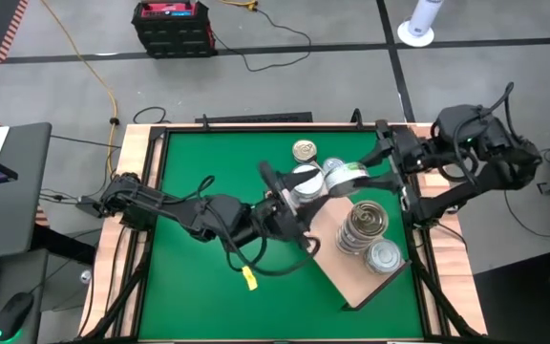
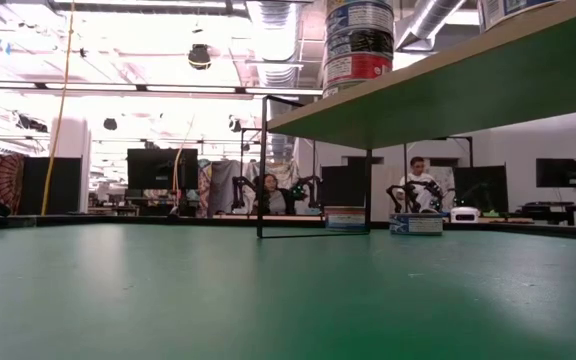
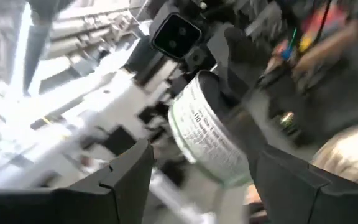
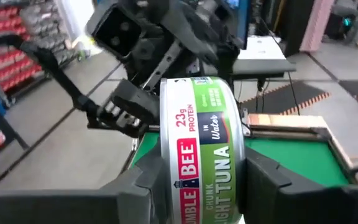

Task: Stack canned seafood by type on shelf
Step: Stack the light green tuna can on top of the other light green tuna cans on the shelf

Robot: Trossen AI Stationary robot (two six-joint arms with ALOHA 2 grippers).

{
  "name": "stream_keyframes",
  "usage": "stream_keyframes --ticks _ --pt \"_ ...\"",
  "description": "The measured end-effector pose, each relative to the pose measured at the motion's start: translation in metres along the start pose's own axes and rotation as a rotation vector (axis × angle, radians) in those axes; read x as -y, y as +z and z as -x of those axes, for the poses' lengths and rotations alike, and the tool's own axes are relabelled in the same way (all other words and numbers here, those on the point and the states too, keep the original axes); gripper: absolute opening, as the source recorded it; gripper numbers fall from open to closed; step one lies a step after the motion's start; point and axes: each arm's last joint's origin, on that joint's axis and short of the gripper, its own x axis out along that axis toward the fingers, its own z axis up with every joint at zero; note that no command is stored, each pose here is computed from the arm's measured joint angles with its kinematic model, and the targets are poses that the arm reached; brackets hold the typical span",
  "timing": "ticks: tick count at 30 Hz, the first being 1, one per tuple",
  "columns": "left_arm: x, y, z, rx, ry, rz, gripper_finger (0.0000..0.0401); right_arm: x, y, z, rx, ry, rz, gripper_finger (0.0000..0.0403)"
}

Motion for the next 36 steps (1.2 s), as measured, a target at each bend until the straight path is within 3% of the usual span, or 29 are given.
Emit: stream_keyframes --ticks 4,6,11,18,21,31,36 --pt "-0.001 0.001 0.004 -0.081 0.033 -0.307 0.0250 0.003 0.000 0.011 0.001 0.021 -0.156 0.0161" --pt "0.001 0.001 0.006 -0.104 0.028 -0.353 0.0250 0.004 0.000 0.018 -0.001 0.066 -0.273 0.0166" --pt "0.002 0.007 0.011 -0.054 0.022 -0.192 0.0250 0.004 -0.007 0.038 -0.102 0.205 -0.552 0.0176" --pt "0.004 0.012 0.014 0.044 -0.028 -0.001 0.0249 -0.002 -0.015 0.045 -0.303 0.391 -0.796 0.0160" --pt "0.004 0.017 0.021 0.069 -0.040 0.051 0.0249 -0.004 -0.025 0.048 -0.432 0.402 -0.886 0.0166" --pt "-0.007 0.024 0.035 0.026 -0.013 0.049 0.0249 -0.012 -0.055 0.051 -0.754 0.357 -0.945 0.0161" --pt "-0.020 0.026 0.038 0.038 -0.007 0.107 0.0249 -0.011 -0.076 0.049 -0.877 0.310 -0.950 0.0173"
